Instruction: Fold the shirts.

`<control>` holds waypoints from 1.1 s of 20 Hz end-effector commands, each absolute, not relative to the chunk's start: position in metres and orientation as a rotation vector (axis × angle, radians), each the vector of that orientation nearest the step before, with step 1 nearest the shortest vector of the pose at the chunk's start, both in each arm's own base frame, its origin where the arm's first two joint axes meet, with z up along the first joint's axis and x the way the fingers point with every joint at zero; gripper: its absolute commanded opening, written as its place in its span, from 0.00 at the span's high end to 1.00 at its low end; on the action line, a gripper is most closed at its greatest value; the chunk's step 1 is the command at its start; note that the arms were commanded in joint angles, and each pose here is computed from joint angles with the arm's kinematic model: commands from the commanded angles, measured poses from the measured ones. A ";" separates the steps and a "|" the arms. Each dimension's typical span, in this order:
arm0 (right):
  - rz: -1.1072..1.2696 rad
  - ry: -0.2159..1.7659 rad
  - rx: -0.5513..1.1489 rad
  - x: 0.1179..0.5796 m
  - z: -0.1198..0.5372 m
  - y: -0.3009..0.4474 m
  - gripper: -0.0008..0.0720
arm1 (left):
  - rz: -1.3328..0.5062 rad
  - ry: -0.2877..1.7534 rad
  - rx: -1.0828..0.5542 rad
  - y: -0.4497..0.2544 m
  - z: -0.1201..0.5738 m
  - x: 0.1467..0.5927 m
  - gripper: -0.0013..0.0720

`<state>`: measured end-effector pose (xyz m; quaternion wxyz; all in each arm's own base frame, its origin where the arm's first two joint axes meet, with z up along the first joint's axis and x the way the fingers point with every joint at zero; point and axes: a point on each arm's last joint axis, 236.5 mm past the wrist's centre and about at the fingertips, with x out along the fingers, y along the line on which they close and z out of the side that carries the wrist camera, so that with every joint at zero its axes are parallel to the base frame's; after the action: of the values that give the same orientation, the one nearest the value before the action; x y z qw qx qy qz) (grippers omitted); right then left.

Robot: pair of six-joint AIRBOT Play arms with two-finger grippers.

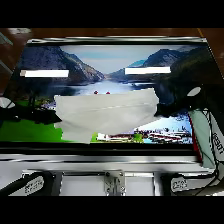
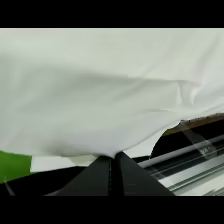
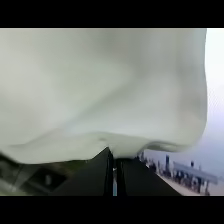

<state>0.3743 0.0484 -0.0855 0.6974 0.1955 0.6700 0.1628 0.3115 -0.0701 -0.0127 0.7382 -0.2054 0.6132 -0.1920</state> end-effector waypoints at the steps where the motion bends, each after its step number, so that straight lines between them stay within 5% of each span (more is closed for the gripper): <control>1: 0.246 1.277 0.356 0.450 -0.062 0.044 0.91 | -0.421 1.270 -0.418 -0.060 0.011 0.357 0.93; 8: 0.167 1.158 0.392 0.521 -0.053 0.027 0.91 | -0.396 1.305 -0.458 -0.037 -0.021 0.423 0.93; 20: 0.158 1.221 0.467 0.525 -0.091 0.034 0.90 | -0.309 1.194 -0.638 -0.032 -0.065 0.494 0.93; 21: 0.163 1.224 0.476 0.524 -0.091 0.036 0.89 | -0.315 1.208 -0.638 -0.037 -0.070 0.493 0.92; 22: 0.164 1.227 0.478 0.523 -0.091 0.036 0.85 | -0.318 1.217 -0.638 -0.039 -0.074 0.493 0.78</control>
<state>0.5243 0.0329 -0.0899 0.7926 0.2132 0.5664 0.0745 0.4867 -0.0304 -0.0618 0.7653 -0.2842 0.5589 -0.1457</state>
